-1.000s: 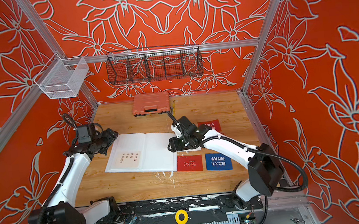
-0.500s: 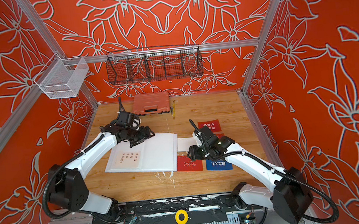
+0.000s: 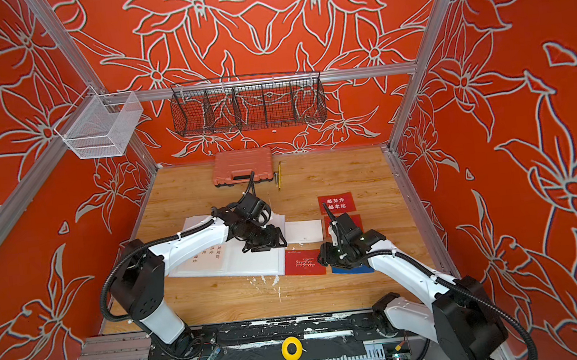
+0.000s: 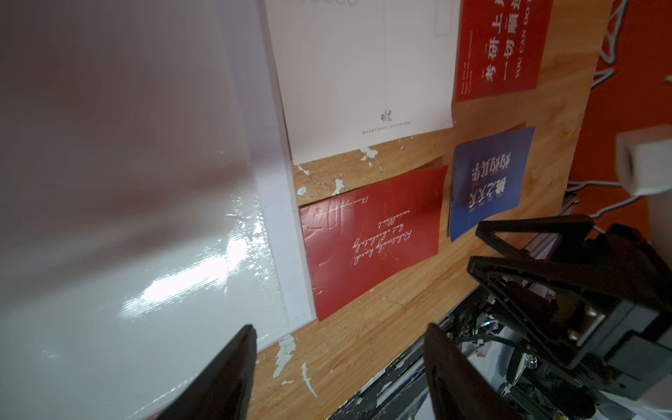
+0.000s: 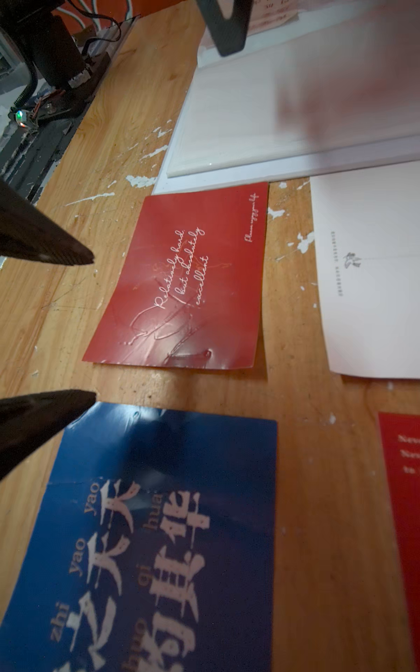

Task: Place the photos into the photo albums
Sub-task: Pick up the photo at the center of the board.

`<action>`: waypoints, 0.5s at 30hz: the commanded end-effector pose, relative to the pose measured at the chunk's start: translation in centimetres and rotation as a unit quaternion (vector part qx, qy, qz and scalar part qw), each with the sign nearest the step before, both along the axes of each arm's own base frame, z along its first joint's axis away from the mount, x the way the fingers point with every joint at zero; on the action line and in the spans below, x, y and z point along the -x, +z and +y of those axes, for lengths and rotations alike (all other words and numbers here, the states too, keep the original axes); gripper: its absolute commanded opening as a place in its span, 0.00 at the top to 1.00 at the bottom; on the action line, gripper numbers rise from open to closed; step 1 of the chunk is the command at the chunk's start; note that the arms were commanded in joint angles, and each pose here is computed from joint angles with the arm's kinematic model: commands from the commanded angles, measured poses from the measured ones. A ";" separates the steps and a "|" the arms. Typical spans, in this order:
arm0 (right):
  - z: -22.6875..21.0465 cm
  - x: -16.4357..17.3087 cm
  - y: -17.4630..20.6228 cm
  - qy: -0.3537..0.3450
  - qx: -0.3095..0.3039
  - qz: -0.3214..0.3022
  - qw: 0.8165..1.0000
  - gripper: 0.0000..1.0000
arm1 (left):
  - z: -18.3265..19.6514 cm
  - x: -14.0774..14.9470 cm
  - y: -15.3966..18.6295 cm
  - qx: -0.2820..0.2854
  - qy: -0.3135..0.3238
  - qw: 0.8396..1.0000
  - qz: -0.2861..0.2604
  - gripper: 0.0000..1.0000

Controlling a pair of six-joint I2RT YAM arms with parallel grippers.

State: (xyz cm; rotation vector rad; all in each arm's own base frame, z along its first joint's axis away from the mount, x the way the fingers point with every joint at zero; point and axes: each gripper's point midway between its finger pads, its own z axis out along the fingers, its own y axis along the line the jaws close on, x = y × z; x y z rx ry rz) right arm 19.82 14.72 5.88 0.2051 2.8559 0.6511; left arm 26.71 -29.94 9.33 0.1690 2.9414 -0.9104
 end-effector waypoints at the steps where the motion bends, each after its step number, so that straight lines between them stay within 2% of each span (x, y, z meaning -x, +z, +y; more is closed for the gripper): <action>1: 0.6 -0.3 -0.1 -0.004 -0.023 0.002 1.000 0.43 | -2.4 0.9 -0.3 0.016 -0.014 1.000 0.012 0.32; 15: 0.4 -0.3 -2.1 -0.006 -0.014 0.012 1.000 0.45 | -4.2 2.4 -3.2 -0.010 -0.025 0.999 0.031 0.39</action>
